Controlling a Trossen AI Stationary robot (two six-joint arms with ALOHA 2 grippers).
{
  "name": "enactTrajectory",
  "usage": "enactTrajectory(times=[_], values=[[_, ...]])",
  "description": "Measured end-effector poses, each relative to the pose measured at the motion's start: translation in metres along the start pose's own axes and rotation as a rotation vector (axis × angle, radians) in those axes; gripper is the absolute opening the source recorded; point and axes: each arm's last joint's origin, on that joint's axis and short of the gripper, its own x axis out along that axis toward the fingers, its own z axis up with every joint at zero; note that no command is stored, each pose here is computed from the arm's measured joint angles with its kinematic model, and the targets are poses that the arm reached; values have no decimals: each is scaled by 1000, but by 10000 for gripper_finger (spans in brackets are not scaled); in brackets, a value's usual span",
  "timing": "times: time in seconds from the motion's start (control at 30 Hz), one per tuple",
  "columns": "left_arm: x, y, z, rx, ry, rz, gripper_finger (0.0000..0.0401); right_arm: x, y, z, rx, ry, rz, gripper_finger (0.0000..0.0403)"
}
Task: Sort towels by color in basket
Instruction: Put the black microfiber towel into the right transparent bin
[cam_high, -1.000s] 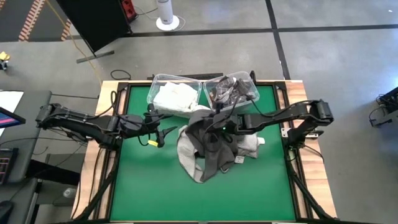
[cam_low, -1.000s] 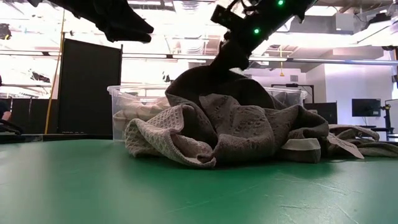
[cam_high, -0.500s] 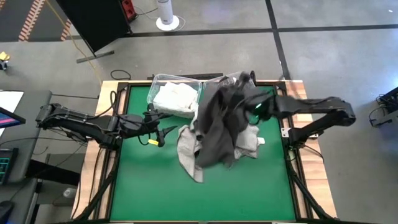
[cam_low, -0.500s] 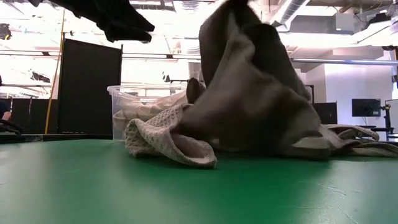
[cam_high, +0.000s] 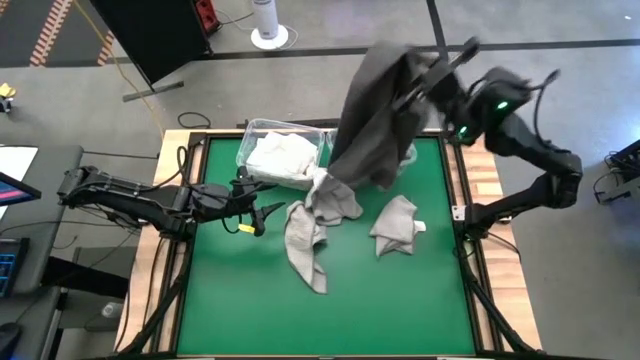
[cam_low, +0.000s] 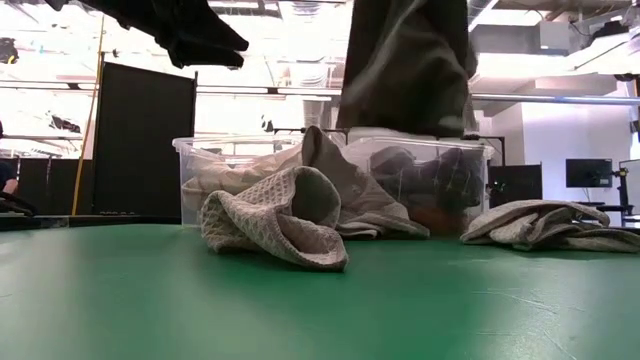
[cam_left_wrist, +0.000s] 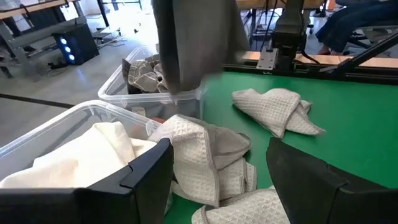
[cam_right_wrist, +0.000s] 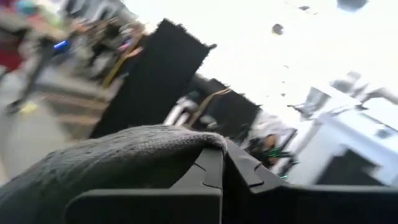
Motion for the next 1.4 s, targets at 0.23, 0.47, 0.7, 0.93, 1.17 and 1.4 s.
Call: enactTrajectory(times=[0.23,0.47,0.7,0.93,1.17,1.4], values=[[0,0,0,4,1,0,247,3,-39,9,-13,-56,-111,20],[0,0,0,17,1,0,247,24,-17,-20,-80,135,20,20],[0,0,0,13,1,0,247,55,33,-42,-3,222,228,20],[0,0,-1,13,6,0,247,78,79,-44,42,187,293,20],[0,0,-3,24,29,2,247,72,74,-28,180,68,302,20],[0,0,-3,13,25,2,247,76,77,-57,290,286,439,21]])
